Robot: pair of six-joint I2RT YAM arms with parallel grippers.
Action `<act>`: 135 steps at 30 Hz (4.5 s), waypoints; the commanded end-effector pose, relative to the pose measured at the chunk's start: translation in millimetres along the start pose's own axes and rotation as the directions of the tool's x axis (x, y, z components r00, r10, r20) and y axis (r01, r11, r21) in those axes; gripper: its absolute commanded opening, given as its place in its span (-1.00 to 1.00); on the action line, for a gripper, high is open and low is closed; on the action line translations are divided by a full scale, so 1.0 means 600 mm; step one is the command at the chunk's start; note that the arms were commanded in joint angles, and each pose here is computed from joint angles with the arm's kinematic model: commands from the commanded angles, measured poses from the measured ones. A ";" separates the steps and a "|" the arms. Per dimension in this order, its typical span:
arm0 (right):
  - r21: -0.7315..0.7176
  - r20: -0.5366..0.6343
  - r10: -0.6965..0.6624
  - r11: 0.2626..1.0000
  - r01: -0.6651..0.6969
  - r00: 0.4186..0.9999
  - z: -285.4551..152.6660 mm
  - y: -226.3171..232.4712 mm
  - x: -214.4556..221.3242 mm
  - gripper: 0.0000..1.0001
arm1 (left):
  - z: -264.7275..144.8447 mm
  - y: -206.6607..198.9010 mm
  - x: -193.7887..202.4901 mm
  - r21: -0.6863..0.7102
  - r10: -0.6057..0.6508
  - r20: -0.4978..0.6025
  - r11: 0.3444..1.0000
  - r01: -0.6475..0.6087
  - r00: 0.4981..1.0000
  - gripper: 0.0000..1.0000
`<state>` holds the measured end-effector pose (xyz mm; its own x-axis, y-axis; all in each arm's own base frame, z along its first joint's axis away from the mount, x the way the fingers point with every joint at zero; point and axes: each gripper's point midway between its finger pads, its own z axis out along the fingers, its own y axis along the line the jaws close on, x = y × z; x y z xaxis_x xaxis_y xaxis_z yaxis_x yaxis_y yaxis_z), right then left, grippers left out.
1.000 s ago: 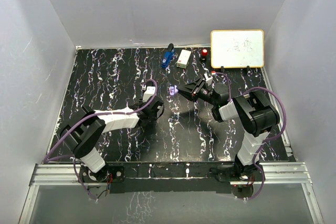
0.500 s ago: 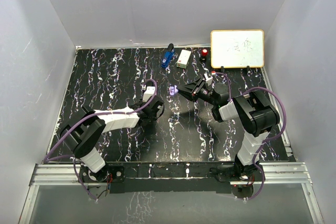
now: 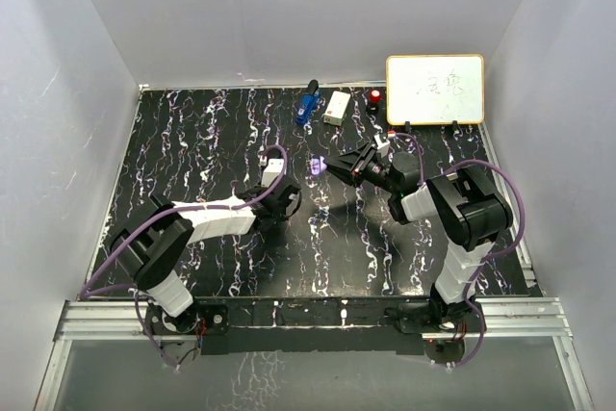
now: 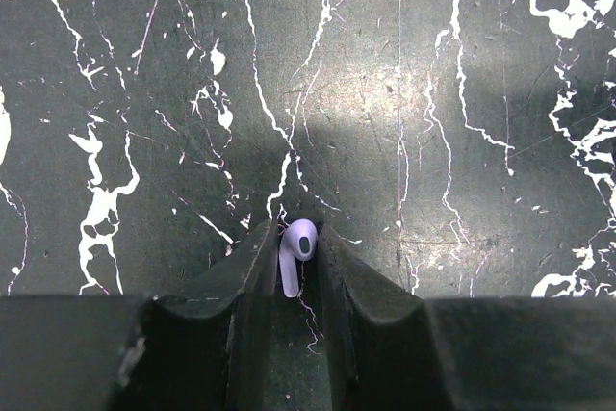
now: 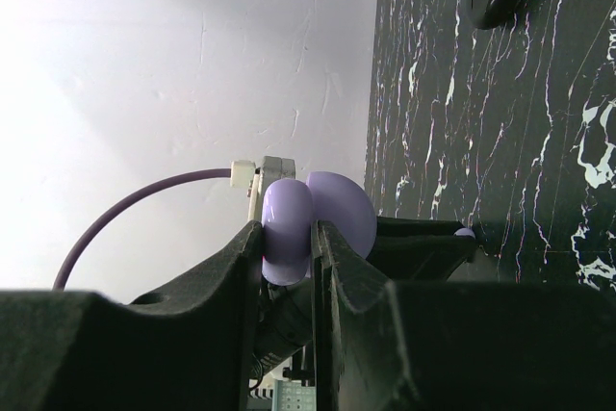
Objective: Insert the wireless bluetooth earbuds into the charging case
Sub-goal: Pick up the earbud from the center of the board.
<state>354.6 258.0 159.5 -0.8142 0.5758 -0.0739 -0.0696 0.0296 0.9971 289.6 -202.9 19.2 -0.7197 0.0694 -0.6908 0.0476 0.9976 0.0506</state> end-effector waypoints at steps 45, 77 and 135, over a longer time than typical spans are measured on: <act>-0.072 0.007 -0.068 0.995 0.069 0.998 -0.004 0.038 -0.002 -1.00 | -0.009 -0.008 -0.022 0.054 0.111 -0.003 0.992 -0.111 0.994 -0.83; -0.072 0.001 -0.066 0.995 0.066 0.998 -0.002 0.033 -0.002 -1.00 | -0.013 -0.028 -0.012 0.185 0.265 0.041 0.945 -0.268 0.963 -0.59; -0.078 0.000 -0.064 0.995 0.064 0.998 -0.006 0.033 0.001 -1.00 | -0.001 -0.002 0.026 0.047 0.079 -0.142 0.996 -0.073 0.987 -0.53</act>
<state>350.9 257.6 158.0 -0.8181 0.5702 -0.0742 -0.0706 0.0284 0.9971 284.9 -218.1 18.1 -0.7732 0.1248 -0.6217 0.1492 0.9887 0.0130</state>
